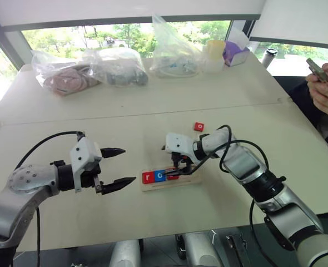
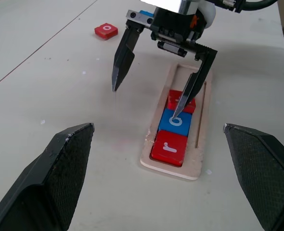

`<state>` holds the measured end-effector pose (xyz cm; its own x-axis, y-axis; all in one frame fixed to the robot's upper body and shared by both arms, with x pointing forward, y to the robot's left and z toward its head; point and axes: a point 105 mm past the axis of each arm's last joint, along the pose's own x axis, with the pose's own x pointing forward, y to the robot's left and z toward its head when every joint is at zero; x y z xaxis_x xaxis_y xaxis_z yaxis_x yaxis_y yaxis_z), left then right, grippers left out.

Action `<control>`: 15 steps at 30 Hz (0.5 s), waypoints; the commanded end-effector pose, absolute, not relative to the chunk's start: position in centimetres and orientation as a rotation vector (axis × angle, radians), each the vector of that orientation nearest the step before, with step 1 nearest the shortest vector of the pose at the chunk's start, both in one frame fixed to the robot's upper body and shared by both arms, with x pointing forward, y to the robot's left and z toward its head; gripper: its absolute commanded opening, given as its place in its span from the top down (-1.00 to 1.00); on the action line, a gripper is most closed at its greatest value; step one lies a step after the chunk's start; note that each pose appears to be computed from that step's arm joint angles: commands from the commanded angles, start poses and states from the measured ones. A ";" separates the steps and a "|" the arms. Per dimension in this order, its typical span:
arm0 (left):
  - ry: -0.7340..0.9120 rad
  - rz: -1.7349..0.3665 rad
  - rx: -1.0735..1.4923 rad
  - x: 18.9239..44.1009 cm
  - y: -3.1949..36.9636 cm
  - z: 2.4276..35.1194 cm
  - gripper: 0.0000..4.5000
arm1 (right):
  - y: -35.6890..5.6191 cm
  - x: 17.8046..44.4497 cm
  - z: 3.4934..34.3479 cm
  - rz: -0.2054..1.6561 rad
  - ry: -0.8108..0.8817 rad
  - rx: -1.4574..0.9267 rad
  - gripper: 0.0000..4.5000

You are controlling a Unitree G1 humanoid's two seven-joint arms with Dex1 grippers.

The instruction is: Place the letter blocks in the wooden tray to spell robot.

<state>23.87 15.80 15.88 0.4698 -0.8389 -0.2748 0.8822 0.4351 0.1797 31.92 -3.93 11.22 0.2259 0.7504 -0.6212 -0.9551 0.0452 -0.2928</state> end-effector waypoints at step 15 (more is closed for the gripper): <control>0.115 -1.081 0.334 23.7 15.5 16.5 -1.00 | -8.5 33.5 17.5 1.110 0.227 -0.612 -0.98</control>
